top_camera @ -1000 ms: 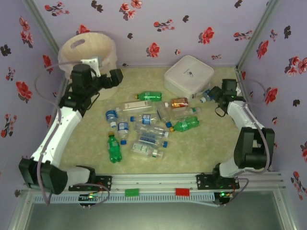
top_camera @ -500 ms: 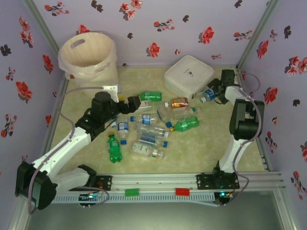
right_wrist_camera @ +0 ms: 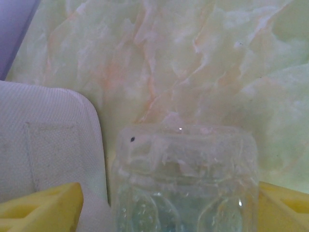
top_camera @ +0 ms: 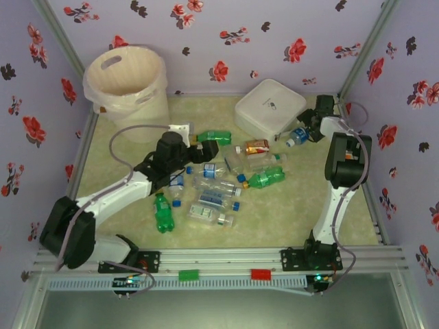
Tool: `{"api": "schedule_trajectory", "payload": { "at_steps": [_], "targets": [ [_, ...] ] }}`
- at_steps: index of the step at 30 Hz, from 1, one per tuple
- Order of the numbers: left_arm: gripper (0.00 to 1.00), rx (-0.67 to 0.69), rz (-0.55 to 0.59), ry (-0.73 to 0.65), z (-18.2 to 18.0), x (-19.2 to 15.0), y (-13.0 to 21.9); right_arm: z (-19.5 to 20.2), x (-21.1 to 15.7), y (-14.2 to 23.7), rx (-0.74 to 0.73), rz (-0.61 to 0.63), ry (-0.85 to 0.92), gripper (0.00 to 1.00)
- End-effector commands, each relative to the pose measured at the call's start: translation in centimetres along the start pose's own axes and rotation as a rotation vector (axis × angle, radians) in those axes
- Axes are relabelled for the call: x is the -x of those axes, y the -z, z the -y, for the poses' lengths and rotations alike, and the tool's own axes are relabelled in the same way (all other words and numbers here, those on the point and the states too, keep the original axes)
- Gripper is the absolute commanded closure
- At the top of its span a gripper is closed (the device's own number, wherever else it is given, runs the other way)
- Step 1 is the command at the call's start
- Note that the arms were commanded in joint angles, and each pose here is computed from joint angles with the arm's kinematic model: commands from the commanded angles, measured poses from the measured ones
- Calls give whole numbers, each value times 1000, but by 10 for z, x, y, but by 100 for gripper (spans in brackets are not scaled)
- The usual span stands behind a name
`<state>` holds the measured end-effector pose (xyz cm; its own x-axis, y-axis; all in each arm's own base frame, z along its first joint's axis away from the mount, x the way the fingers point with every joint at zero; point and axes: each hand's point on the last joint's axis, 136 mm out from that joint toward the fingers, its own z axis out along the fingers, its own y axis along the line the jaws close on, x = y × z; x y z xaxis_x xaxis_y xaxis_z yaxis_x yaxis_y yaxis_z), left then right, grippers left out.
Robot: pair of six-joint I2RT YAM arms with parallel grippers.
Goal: Put the plastic bottles in the bin
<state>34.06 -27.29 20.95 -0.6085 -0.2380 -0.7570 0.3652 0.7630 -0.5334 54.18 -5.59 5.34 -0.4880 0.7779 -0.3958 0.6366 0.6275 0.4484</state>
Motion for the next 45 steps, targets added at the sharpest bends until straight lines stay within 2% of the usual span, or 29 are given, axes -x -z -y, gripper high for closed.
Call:
{"api": "schedule_trajectory", "payload": {
  "at_steps": [1, 6, 9, 12, 15, 20, 24, 31, 36, 41, 45],
  "targets": [
    [0, -84, 128, 14, 31, 37, -7, 9, -6, -6, -24, -31, -25, 17],
    [0, -67, 119, 27, 25, 29, -17, 19, -17, -14, -33, -61, -58, 16],
    [0, -55, 114, 3, 19, 24, -18, 18, -19, -18, -15, -71, -76, 18],
    [0, -24, 95, -24, 13, 20, -20, 18, -24, -17, -10, -98, -75, 23],
    [0, -18, 99, -23, 11, 18, -20, 25, -25, -11, -20, -71, -65, 29],
    [0, 4, 84, 10, -1, 3, -19, 30, -27, 2, -2, -66, -20, 45],
    [0, 24, 66, 10, -8, -5, -15, 35, -32, 19, -3, -71, 32, 50],
    [0, -19, 62, -10, 3, 0, -9, 20, -25, 81, 74, -7, 105, 52],
    [0, -126, 10, -46, 27, -1, -10, 0, -30, 141, 205, 43, 137, 52],
    [0, -285, -61, -61, 60, -5, -4, -34, -59, 201, 357, 73, 195, 52],
    [0, -352, -85, -78, 76, -7, 5, -66, -98, 236, 466, 65, 267, 52]
  ]
}}
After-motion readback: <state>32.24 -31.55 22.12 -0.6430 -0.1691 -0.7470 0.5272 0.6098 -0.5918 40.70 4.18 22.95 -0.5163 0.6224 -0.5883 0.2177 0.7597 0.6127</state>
